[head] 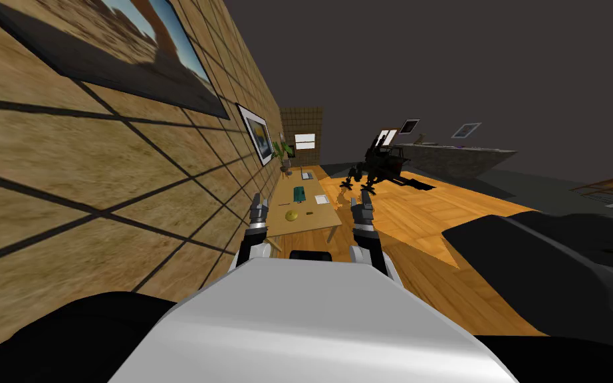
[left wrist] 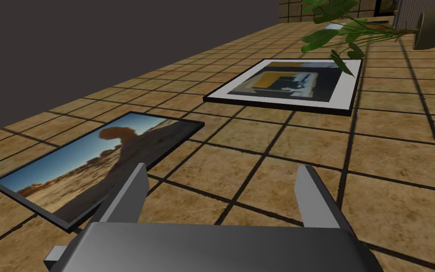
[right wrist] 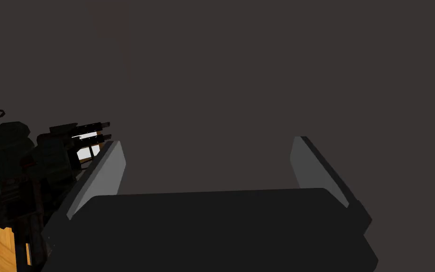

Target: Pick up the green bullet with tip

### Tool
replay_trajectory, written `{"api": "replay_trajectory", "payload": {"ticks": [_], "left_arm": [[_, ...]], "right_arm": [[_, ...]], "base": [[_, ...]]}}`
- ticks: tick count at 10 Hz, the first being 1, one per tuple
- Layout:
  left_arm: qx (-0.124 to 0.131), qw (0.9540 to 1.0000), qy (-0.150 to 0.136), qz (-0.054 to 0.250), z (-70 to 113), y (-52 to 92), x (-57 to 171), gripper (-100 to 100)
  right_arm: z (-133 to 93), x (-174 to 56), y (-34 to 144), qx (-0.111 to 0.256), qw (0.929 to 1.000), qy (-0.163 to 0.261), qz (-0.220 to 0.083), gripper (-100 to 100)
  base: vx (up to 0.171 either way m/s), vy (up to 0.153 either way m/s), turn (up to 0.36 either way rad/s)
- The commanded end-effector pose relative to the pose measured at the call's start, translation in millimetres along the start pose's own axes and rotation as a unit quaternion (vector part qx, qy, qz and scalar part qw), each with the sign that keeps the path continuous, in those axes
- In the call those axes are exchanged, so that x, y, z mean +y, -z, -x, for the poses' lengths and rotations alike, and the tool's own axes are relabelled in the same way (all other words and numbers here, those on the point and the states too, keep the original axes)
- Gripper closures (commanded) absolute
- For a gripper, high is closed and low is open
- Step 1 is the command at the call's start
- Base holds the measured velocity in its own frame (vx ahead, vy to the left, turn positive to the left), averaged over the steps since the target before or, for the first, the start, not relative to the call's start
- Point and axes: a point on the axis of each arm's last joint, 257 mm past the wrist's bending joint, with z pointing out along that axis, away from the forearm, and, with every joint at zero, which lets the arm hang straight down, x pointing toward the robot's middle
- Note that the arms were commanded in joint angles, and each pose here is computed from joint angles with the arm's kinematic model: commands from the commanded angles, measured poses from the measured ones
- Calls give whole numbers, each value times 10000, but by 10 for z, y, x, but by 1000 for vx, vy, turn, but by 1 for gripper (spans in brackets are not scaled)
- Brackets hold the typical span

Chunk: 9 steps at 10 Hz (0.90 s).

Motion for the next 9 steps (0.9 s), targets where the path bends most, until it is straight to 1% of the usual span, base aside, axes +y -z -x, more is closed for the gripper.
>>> {"api": "replay_trajectory", "payload": {"ticks": [1, 2, 4, 6, 7, 8, 9], "left_arm": [[95, 9999, -52, 98, 24, 18, 84, -100], [154, 9997, -82, 198, 56, 36, 167, -100], [230, 9985, -113, 494, 175, 91, 401, -100], [224, 9957, -92, 898, 368, 177, 702, -100], [188, 9935, -58, 1120, 490, 230, 858, -100], [129, 9904, -20, 1379, 628, 302, 1041, -100], [46, 9861, 30, 1660, 782, 392, 1234, -100]], "right_arm": [[0, 0, 0, 0, 10000, 0, 0, 0], [0, 0, 0, 0, 10000, -1, 0, 0], [-1, 0, 0, 0, 10000, -1, 1, 0], [-1, 0, -1, 0, 10000, -1, 1, 0], [-1, 1, -1, 0, 10000, -2, 1, 0], [-1, 1, -1, 0, 10000, -2, 1, 0], [-1, 1, -1, 0, 10000, -2, 1, 0]], "base": [[0, -25, -115], [-14, -50, -171], [-17, -75, -206], [-11, -101, -301], [2, -135, -353], [-1, -153, -361], [-2, -154, -399]]}}
